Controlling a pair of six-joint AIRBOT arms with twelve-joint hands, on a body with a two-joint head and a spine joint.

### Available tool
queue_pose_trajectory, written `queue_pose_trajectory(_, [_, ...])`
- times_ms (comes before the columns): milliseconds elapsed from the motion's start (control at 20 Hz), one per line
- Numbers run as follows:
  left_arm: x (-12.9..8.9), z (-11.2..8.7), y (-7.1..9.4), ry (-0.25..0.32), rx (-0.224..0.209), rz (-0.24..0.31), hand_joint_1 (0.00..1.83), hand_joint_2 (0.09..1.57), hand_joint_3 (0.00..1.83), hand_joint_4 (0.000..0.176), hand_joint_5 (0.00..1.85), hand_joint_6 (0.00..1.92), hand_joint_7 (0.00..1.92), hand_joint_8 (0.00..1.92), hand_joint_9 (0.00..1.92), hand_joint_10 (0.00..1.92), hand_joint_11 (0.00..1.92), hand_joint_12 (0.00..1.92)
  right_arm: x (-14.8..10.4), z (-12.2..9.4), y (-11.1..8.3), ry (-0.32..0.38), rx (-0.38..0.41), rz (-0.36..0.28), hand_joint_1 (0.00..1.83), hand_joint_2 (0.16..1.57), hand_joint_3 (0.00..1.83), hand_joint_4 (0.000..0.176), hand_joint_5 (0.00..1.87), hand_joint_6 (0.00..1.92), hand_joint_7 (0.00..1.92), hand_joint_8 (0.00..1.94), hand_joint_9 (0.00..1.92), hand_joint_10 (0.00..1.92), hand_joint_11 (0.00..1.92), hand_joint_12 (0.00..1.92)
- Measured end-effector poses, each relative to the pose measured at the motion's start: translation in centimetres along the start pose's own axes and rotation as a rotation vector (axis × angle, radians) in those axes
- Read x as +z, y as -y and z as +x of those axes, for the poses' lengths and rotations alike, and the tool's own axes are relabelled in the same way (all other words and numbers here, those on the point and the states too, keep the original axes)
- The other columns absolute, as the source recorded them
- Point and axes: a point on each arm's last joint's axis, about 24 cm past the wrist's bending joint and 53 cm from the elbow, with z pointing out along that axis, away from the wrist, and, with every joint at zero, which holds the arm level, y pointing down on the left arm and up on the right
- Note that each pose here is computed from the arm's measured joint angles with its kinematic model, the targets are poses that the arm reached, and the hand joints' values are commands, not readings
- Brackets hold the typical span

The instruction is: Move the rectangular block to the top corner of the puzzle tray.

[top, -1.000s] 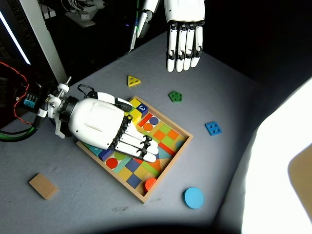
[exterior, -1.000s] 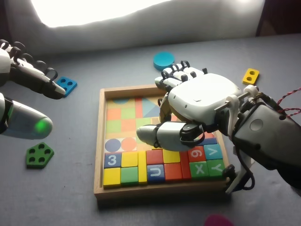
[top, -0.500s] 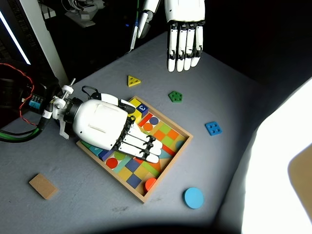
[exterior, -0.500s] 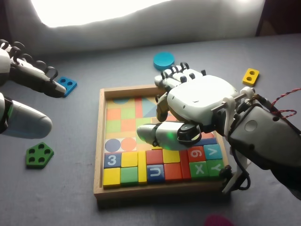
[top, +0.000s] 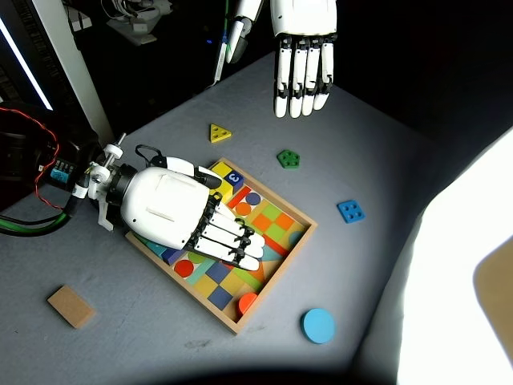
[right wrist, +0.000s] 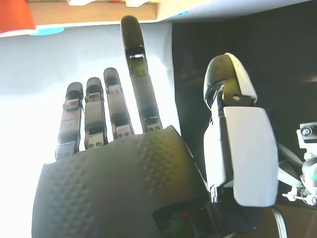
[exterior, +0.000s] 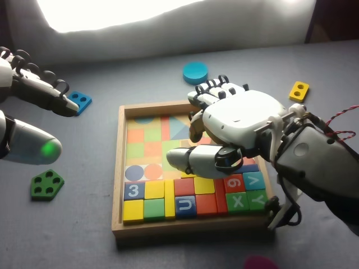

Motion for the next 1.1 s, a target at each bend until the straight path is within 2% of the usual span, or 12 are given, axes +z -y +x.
queue_pose_trajectory(150, [0.0, 0.0, 0.0, 0.0, 0.0, 0.0, 0.0, 1.2, 0.0, 0.005, 0.32, 0.0, 0.3, 0.0, 0.31, 0.0, 0.0, 0.78, -0.1, -0.4, 0.3, 0.007, -0.002, 0.006, 0.0, 1.19, 0.0, 0.0, 0.66, 0.39, 0.11, 0.01, 0.0, 0.0, 0.0, 0.0])
queue_pose_trajectory(300, [0.0, 0.0, 0.0, 0.0, 0.0, 0.0, 0.0, 1.2, 0.0, 0.012, 0.31, 0.0, 0.3, 0.0, 0.31, 0.0, 0.01, 0.79, -0.2, -0.1, 0.0, -0.002, 0.0, -0.001, 0.0, 1.2, 0.01, 0.0, 0.67, 0.4, 0.14, 0.01, 0.0, 0.0, 0.0, 0.0])
queue_pose_trajectory(450, [0.0, 0.0, 0.0, 0.0, 0.0, 0.0, 0.0, 1.21, 0.0, 0.006, 0.3, 0.0, 0.3, 0.0, 0.3, 0.0, 0.0, 0.76, -0.2, 0.1, -0.1, -0.006, 0.001, -0.004, 0.0, 1.2, 0.0, 0.0, 0.68, 0.41, 0.12, 0.01, 0.0, 0.0, 0.0, 0.0])
queue_pose_trajectory(600, [0.0, 0.0, 0.0, 0.0, 0.0, 0.0, 0.0, 1.2, 0.0, 0.013, 0.33, 0.01, 0.32, 0.01, 0.32, 0.01, 0.02, 0.77, -0.3, 0.3, 0.1, -0.01, -0.003, -0.002, 0.0, 1.2, 0.0, 0.0, 0.67, 0.41, 0.1, 0.0, 0.0, 0.0, 0.0, 0.0])
queue_pose_trajectory(650, [0.0, 0.0, 0.0, 0.0, 0.0, 0.0, 0.0, 1.2, 0.0, 0.007, 0.34, 0.01, 0.32, 0.01, 0.32, 0.01, 0.01, 0.77, -0.3, 0.5, 0.2, -0.018, 0.002, 0.001, 0.0, 1.2, 0.0, 0.0, 0.68, 0.42, 0.1, 0.0, 0.0, 0.0, 0.0, 0.0])
queue_pose_trajectory(800, [0.0, 0.0, 0.0, 0.0, 0.0, 0.0, 0.0, 1.2, 0.0, 0.012, 0.29, 0.0, 0.28, 0.0, 0.29, 0.0, 0.0, 0.76, -0.4, 0.6, -0.1, -0.02, 0.0, -0.006, 0.0, 1.2, 0.0, 0.0, 0.69, 0.42, 0.12, 0.01, 0.0, 0.0, 0.0, 0.0])
queue_pose_trajectory(950, [0.0, 0.0, 0.0, 0.0, 0.0, 0.0, 0.0, 1.2, 0.0, 0.005, 0.3, 0.01, 0.28, 0.0, 0.29, 0.0, 0.0, 0.76, -0.6, 1.0, -0.5, -0.033, 0.001, -0.016, 0.0, 1.2, 0.0, 0.0, 0.71, 0.42, 0.1, 0.0, 0.0, 0.0, 0.0, 0.0])
queue_pose_trajectory(1100, [0.0, 0.0, 0.0, 0.0, 0.0, 0.0, 0.0, 1.2, 0.0, 0.003, 0.28, 0.0, 0.28, 0.0, 0.29, 0.0, 0.0, 0.78, -0.7, 1.2, 0.1, -0.037, -0.007, -0.007, 0.0, 1.2, 0.0, 0.0, 0.63, 0.39, 0.07, 0.0, 0.0, 0.0, 0.0, 0.0])
